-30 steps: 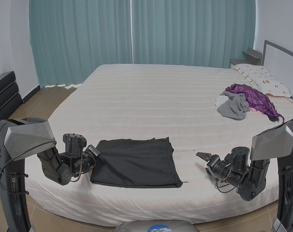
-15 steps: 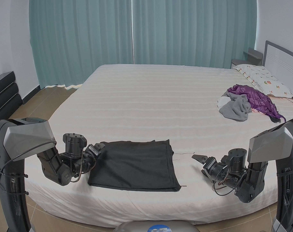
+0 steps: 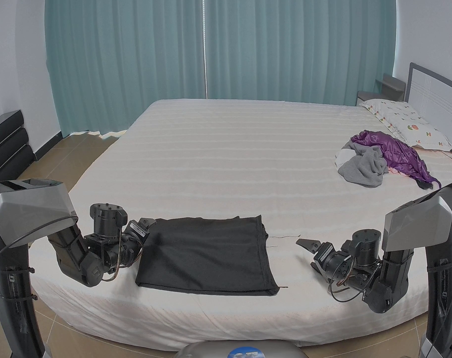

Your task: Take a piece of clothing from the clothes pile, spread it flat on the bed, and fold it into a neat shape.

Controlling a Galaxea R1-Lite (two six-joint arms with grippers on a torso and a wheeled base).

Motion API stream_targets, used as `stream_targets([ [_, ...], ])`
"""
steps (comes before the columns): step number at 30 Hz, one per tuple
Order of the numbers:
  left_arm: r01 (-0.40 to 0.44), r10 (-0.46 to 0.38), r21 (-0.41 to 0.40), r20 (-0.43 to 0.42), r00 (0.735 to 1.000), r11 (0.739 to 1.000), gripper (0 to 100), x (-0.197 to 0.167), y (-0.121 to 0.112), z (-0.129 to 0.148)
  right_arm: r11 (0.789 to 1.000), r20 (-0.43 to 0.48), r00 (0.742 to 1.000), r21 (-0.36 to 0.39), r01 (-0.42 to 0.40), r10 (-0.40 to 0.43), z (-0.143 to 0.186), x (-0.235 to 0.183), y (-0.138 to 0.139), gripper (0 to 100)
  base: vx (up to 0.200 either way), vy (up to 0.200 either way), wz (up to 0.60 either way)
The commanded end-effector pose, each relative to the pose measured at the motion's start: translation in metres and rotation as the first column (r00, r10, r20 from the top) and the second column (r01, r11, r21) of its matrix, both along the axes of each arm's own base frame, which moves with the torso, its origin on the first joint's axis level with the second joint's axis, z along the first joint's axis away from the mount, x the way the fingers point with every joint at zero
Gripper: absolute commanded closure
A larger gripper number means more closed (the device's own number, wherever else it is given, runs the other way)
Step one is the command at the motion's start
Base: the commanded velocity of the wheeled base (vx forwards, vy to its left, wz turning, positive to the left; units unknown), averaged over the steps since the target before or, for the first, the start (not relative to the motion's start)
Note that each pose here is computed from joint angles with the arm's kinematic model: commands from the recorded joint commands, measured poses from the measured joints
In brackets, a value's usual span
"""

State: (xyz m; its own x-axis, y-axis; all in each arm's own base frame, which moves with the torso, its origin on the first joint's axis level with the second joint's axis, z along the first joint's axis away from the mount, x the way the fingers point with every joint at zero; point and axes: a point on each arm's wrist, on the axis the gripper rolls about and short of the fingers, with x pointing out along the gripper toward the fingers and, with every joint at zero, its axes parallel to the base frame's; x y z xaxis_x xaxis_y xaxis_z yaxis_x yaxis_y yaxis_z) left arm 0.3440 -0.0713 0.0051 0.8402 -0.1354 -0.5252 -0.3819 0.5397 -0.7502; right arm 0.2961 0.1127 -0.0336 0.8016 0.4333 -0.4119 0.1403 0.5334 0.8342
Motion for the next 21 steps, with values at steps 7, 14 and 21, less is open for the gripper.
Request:
stream_targets([
  [7, -0.062, 0.067, -0.064, 0.074, 0.995, 0.996, 0, -0.005, 0.014, 0.033, 0.999, 0.068, 0.997, 0.021, 0.045, -0.047, 0.023, 0.003, -0.014, 0, 0.0, 0.0, 0.0],
  [14, -0.067, 0.085, -0.088, 0.214, 0.973, 0.994, 0, -0.025, 0.022, 0.087, 0.994, 0.243, 0.965, -0.017, 0.111, -0.104, 0.084, -0.018, -0.035, 0, 0.0, 0.0, 0.0],
  [21, -0.069, 0.115, -0.12, 0.435, 0.893, 0.99, 0, -0.069, 0.038, 0.164, 0.975, 0.468, 0.879, -0.133, 0.177, -0.096, 0.142, -0.057, -0.054, 0, 0.0, 0.0, 0.0],
])
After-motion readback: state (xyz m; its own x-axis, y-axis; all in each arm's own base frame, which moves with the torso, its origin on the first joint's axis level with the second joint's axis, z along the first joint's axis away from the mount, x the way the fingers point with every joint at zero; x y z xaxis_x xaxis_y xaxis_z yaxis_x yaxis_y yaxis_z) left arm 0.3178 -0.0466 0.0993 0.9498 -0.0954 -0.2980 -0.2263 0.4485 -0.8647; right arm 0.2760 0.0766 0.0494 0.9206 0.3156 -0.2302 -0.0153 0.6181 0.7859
